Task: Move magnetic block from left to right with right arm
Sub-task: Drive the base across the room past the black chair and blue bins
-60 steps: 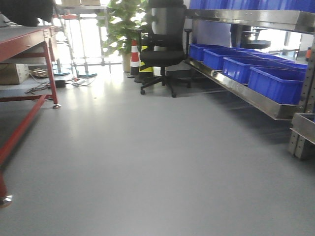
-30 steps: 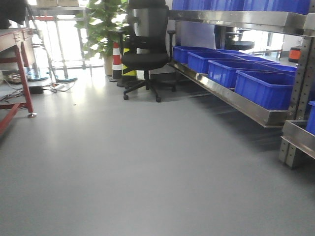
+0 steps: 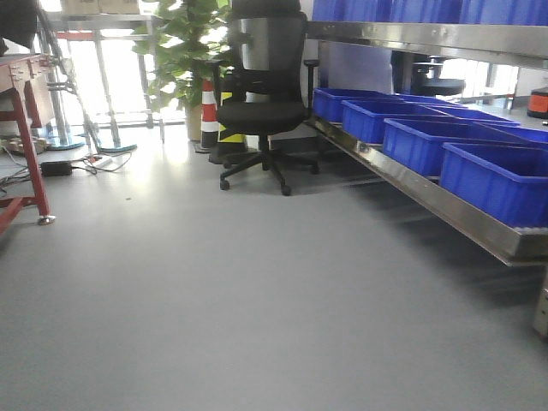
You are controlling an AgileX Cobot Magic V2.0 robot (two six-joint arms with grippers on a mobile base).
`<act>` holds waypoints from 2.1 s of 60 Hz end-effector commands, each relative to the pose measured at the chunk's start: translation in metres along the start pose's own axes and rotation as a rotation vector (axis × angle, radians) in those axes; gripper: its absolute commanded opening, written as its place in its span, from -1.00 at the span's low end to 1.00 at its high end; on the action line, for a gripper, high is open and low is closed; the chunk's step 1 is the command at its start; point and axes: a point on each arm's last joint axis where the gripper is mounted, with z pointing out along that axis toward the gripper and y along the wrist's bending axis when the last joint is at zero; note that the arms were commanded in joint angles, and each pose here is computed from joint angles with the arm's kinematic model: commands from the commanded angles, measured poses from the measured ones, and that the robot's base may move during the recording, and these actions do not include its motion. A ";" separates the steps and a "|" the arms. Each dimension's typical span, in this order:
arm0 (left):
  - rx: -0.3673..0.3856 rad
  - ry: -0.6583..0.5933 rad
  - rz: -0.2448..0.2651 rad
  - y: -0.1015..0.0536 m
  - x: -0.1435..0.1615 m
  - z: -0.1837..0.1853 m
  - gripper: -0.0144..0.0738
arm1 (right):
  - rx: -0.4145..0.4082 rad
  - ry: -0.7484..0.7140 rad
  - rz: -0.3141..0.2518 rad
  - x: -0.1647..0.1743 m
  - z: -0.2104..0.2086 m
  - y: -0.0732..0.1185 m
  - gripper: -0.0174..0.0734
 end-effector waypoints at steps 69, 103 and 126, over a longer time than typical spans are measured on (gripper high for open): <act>0.003 -0.096 -0.004 0.000 -0.006 -0.001 -0.94 | -0.002 -0.098 -0.015 -0.016 -0.002 0.001 -0.17; 0.003 -0.096 -0.004 0.000 -0.006 -0.001 -0.94 | -0.002 -0.099 -0.015 -0.016 -0.002 0.001 -0.17; 0.003 -0.096 -0.004 0.000 -0.006 -0.001 -0.94 | -0.002 -0.099 -0.015 -0.016 -0.002 0.001 -0.17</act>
